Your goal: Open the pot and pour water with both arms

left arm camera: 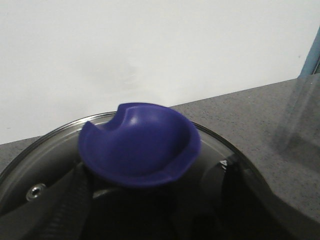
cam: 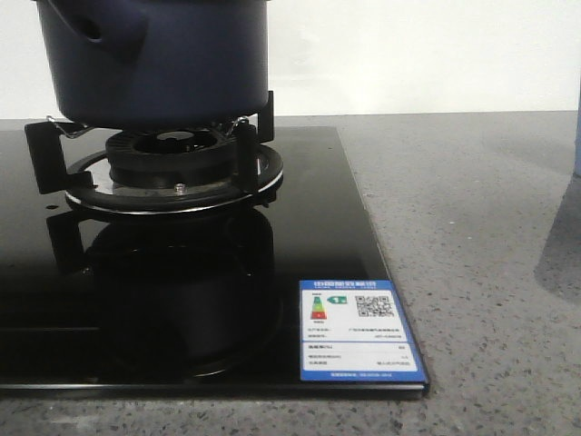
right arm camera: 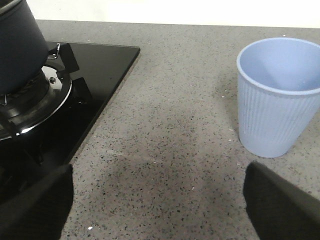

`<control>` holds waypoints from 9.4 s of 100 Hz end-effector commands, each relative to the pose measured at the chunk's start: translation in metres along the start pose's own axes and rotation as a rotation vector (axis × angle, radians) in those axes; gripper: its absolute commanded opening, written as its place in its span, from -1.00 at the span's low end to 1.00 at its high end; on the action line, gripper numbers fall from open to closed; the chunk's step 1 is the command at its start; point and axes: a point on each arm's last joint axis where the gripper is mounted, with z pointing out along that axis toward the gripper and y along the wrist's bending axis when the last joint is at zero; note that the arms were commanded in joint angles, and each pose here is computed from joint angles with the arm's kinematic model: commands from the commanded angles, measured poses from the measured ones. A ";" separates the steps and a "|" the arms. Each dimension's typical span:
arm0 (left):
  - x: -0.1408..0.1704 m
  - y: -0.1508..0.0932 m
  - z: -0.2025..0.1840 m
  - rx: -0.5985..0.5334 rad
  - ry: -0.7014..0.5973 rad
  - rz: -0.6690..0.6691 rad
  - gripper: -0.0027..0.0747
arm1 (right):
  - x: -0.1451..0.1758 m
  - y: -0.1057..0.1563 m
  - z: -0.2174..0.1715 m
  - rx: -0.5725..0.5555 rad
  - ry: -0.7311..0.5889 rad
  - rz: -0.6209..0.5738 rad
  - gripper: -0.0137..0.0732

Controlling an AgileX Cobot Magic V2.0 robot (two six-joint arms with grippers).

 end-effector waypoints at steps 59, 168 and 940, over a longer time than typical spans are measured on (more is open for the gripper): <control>-0.027 0.006 0.004 -0.050 -0.171 0.002 0.02 | -0.017 0.000 -0.003 0.013 -0.090 -0.001 0.70; -0.085 0.053 -0.101 -0.247 -0.423 -0.010 -0.09 | 0.009 -0.032 0.014 0.262 -0.264 0.027 0.70; -0.083 0.051 -0.103 -0.233 -0.390 -0.010 -0.09 | -0.015 -0.075 0.167 -0.024 -0.115 -0.013 0.02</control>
